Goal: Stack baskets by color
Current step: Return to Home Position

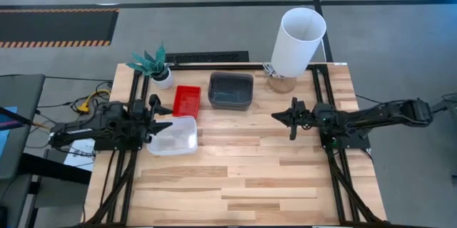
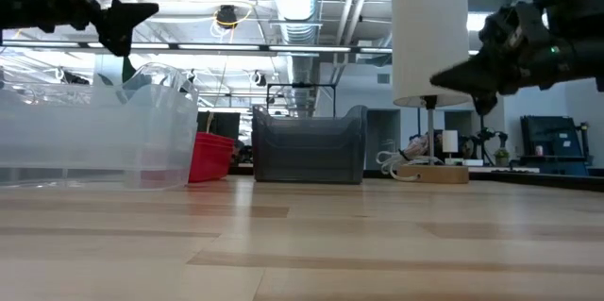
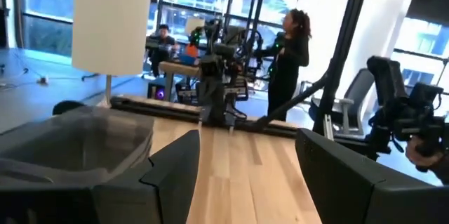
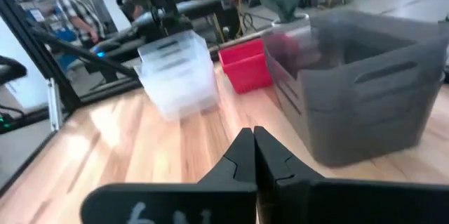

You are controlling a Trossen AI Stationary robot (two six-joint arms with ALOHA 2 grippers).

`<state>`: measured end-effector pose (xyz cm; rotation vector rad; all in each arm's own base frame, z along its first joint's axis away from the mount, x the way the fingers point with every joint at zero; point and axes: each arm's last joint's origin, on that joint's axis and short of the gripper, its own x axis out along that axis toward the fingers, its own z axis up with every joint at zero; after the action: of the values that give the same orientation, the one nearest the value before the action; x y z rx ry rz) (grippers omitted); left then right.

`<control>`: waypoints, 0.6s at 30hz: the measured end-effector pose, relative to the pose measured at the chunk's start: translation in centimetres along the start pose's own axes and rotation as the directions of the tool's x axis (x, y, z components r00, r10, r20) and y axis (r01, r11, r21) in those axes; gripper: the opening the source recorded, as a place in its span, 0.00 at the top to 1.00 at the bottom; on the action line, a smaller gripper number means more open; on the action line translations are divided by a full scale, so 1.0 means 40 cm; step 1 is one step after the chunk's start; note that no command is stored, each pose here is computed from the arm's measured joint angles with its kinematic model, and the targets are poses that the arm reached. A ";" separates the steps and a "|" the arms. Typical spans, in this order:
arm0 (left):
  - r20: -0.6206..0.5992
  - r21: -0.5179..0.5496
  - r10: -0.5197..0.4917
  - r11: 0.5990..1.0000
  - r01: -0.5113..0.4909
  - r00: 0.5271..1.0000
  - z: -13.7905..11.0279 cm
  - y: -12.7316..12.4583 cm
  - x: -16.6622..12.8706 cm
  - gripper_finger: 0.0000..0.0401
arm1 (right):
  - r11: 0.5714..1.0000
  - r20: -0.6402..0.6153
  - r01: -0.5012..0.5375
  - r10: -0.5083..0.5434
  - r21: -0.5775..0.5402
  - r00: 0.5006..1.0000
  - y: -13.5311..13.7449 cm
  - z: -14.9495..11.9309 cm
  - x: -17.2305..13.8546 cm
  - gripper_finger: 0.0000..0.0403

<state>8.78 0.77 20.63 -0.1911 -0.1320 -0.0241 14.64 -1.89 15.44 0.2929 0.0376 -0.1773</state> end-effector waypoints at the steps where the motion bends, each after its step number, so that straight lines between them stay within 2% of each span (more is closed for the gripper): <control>1: -0.005 -0.001 0.002 1.000 -0.002 1.000 -0.001 0.000 0.000 0.44 | 1.000 -0.008 0.002 -0.002 -0.001 1.000 0.000 -0.001 -0.003 0.99; 10: -0.096 -0.008 0.050 0.999 -0.051 0.994 -0.023 0.007 -0.003 0.44 | 0.999 -0.008 0.003 -0.003 -0.036 1.000 0.001 0.012 -0.052 0.99; 18: -0.064 0.029 0.135 0.991 -0.133 0.989 -0.024 0.014 -0.002 0.44 | 0.999 -0.052 0.014 -0.016 -0.034 0.999 -0.004 0.002 -0.088 0.97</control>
<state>8.84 1.12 19.58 -0.1736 -0.0539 0.1051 11.17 -1.47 15.67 0.2639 0.0944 -0.1837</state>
